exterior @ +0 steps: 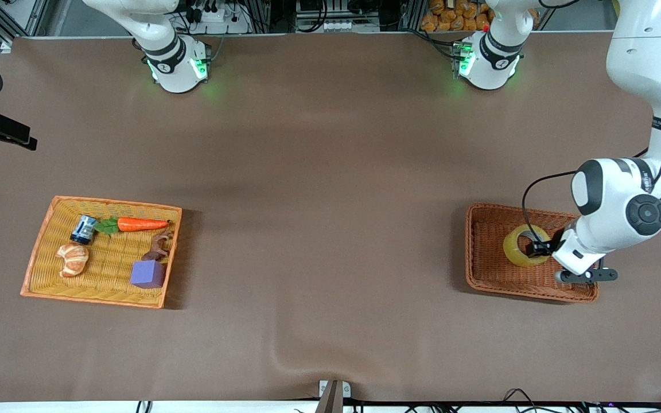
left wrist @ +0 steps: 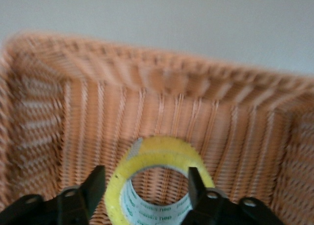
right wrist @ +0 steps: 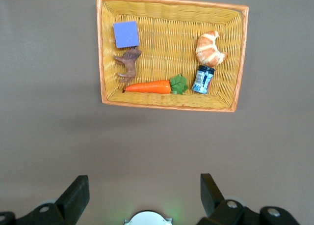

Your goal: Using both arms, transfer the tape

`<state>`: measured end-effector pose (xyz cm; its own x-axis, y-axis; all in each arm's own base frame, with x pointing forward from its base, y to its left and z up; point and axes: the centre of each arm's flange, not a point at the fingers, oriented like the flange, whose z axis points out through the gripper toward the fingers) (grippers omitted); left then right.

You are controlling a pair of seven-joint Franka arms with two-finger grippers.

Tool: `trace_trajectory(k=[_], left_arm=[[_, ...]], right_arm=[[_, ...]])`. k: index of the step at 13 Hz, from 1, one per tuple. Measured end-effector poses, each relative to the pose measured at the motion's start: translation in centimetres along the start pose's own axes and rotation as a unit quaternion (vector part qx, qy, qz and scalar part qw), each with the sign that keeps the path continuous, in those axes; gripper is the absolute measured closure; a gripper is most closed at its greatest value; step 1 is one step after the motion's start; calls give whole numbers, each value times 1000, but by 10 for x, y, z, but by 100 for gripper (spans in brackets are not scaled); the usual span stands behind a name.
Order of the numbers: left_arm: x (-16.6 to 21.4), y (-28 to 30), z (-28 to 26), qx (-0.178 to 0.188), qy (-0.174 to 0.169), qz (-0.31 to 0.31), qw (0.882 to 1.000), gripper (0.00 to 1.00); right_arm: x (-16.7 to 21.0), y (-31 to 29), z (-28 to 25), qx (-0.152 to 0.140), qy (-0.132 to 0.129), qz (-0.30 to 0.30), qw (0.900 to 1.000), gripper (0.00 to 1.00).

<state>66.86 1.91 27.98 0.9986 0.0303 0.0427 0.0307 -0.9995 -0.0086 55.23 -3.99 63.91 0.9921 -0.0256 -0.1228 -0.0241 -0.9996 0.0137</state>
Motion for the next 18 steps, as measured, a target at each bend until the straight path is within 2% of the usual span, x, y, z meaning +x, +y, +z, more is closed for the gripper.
trace_trajectory(k=[2, 4, 7, 10, 13, 15, 18], left_arm=[[17, -1, -40, 2, 19, -1, 1000, 1], [27, -3, -94, 3, 21, -4, 1000, 0], [20, 0, -179, -19, 4, -16, 1000, 0], [-6, 1, -252, -16, -17, -14, 1000, 0], [-39, 4, -323, -11, 0, -12, 1000, 0], [-60, 0, -354, -7, 4, -16, 1000, 0], [-68, -3, -365, -7, 7, -18, 1000, 0]], right_arm=[[-11, -2, -2, 0, 6, -1, 1000, 0], [-19, -6, -6, 7, 11, 2, 1000, 0], [-21, -8, -6, 16, 11, 4, 1000, 0], [-19, -7, -1, 17, 8, 5, 1000, 0], [-19, -7, 0, 17, 8, 4, 1000, 0], [-17, -6, 4, 17, 5, 5, 1000, 0], [-11, -3, 9, 17, 12, 3, 1000, 0]])
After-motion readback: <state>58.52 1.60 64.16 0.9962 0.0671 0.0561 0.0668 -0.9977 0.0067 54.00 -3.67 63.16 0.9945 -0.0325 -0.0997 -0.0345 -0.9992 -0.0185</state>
